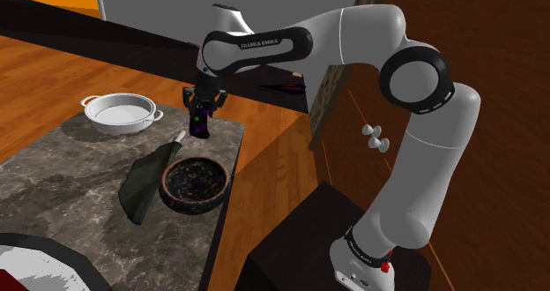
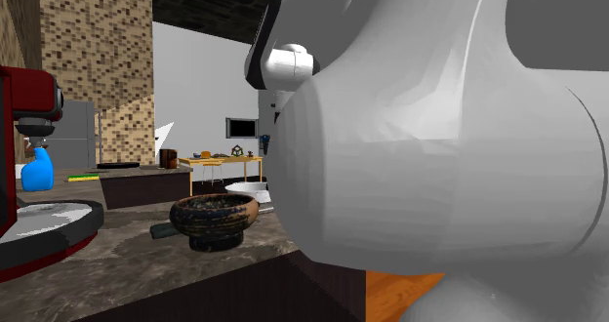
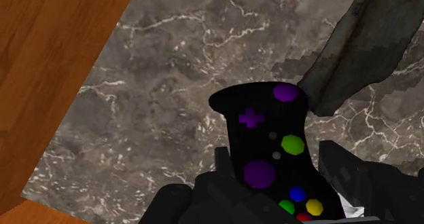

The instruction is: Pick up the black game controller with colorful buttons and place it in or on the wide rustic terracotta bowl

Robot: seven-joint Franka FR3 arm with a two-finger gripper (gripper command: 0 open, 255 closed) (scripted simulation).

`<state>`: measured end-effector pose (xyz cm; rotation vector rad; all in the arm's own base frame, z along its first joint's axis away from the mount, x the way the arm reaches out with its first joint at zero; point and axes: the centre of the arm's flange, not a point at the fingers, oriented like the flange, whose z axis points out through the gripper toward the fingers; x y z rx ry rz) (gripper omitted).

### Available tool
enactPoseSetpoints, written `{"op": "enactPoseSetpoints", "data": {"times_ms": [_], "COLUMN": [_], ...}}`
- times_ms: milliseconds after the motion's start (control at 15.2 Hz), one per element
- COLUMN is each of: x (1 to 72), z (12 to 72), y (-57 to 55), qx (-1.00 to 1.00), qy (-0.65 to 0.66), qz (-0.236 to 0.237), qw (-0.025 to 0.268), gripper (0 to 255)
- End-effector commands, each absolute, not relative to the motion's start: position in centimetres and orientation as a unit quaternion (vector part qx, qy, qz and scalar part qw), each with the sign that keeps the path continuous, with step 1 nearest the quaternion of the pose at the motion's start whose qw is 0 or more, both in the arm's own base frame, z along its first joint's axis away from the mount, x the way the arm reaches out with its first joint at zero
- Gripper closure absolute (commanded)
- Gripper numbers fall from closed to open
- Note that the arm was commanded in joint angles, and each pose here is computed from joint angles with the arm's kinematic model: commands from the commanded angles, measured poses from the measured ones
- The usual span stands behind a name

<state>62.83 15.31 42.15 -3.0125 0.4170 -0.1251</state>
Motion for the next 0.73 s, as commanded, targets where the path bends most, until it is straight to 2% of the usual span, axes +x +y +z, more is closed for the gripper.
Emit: {"op": "enactPoseSetpoints", "data": {"times_ms": [0,528,660], "x": [62.8,62.8,60.7], "z": [43.2,47.0,47.1], "y": [15.3,15.3,16.9], "qx": [-0.989,-0.989,-0.989], "qy": [0.137,0.137,0.137], "qz": [-0.041,-0.041,-0.041], "qw": [0.049,0.049,0.049], "gripper": [255,255,255]}}
